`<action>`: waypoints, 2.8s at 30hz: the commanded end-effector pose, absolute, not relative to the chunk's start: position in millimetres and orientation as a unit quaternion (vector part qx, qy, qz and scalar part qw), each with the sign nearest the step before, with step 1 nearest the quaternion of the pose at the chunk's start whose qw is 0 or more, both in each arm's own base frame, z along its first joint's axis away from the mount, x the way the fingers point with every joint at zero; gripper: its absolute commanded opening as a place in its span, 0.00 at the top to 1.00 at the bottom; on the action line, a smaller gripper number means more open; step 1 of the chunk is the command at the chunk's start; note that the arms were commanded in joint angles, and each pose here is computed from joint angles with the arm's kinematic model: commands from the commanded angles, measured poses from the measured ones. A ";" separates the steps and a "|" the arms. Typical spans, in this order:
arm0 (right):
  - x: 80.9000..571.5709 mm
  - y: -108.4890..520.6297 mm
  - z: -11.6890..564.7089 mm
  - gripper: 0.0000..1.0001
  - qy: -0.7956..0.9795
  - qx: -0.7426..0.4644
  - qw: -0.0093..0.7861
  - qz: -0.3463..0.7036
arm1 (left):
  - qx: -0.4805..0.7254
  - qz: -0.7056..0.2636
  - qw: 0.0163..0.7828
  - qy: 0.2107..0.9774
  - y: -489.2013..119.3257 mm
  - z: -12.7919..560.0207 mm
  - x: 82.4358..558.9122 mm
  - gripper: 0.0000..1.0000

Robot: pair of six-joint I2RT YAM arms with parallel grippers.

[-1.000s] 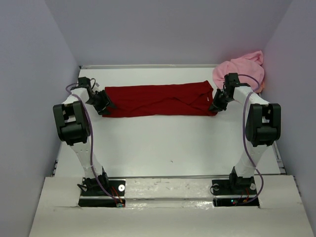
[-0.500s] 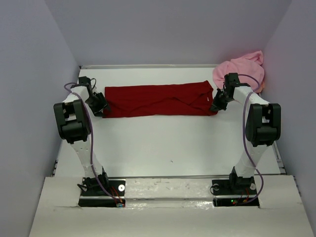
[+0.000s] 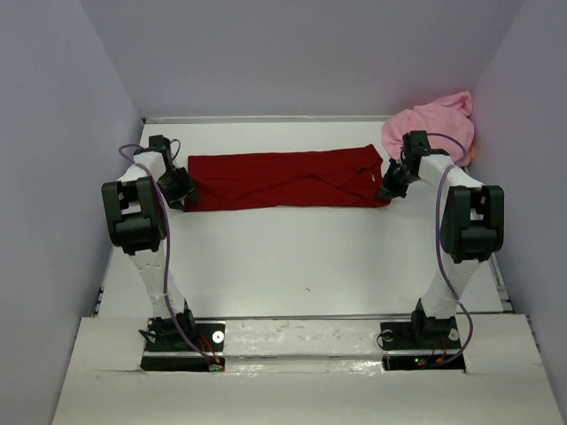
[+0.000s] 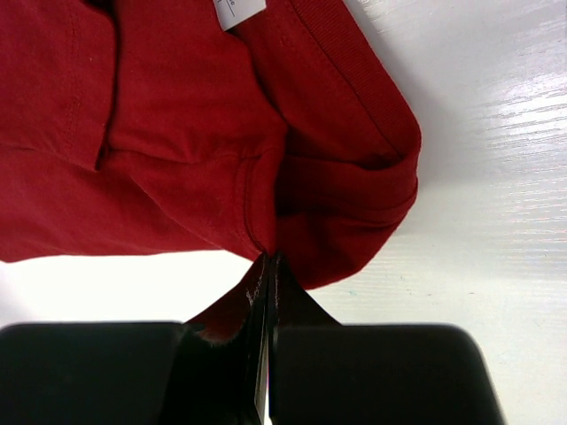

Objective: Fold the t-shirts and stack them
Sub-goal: Fold the other side of the tshirt into a rectangle

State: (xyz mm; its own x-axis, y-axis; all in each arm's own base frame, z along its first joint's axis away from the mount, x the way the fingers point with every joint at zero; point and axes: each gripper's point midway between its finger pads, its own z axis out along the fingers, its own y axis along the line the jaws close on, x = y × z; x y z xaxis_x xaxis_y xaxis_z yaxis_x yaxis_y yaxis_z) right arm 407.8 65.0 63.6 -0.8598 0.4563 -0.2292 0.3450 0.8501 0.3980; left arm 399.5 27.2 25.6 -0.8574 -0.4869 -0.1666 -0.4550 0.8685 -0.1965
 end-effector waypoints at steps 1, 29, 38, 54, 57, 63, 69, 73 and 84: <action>423.7 62.8 74.3 1.00 0.943 0.206 0.188 0.182 | -0.243 -0.046 0.145 0.958 41.4 61.6 403.6 0.43; 427.2 63.7 76.3 1.00 0.942 0.203 0.190 0.185 | -0.254 -0.056 0.132 0.957 42.2 41.8 394.3 0.46; 425.7 63.8 75.4 1.00 0.943 0.204 0.188 0.185 | -0.259 -0.063 0.121 0.956 40.3 30.6 393.2 0.47; 423.6 62.5 75.7 1.00 0.943 0.205 0.189 0.182 | -0.258 -0.080 0.125 0.955 36.0 23.7 401.4 0.92; 423.5 62.6 74.5 1.00 0.943 0.206 0.188 0.181 | -0.262 -0.072 0.121 0.955 39.3 22.8 398.3 1.00; 427.0 56.6 70.8 1.00 0.946 0.206 0.187 0.164 | -0.274 -0.054 0.118 0.953 50.7 24.7 389.3 1.00; 435.0 46.9 68.8 1.00 0.948 0.206 0.191 0.148 | -0.291 -0.047 0.121 0.948 68.5 30.0 384.2 1.00; 436.4 35.7 67.0 1.00 0.948 0.212 0.191 0.139 | -0.296 -0.046 0.123 0.946 73.3 31.6 383.3 1.00; 424.2 12.0 54.4 1.00 0.951 0.232 0.172 0.112 | -0.296 -0.048 0.118 0.947 73.7 28.9 383.0 1.00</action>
State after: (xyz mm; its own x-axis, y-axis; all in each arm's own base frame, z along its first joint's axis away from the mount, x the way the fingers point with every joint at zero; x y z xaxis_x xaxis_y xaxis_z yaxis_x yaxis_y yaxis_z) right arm 423.0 31.9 56.5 -0.8414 0.4793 -0.2496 0.3829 0.8547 0.3506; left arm 394.4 63.3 22.2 -0.7952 -0.5766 -0.1877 -0.5411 0.8144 -0.2096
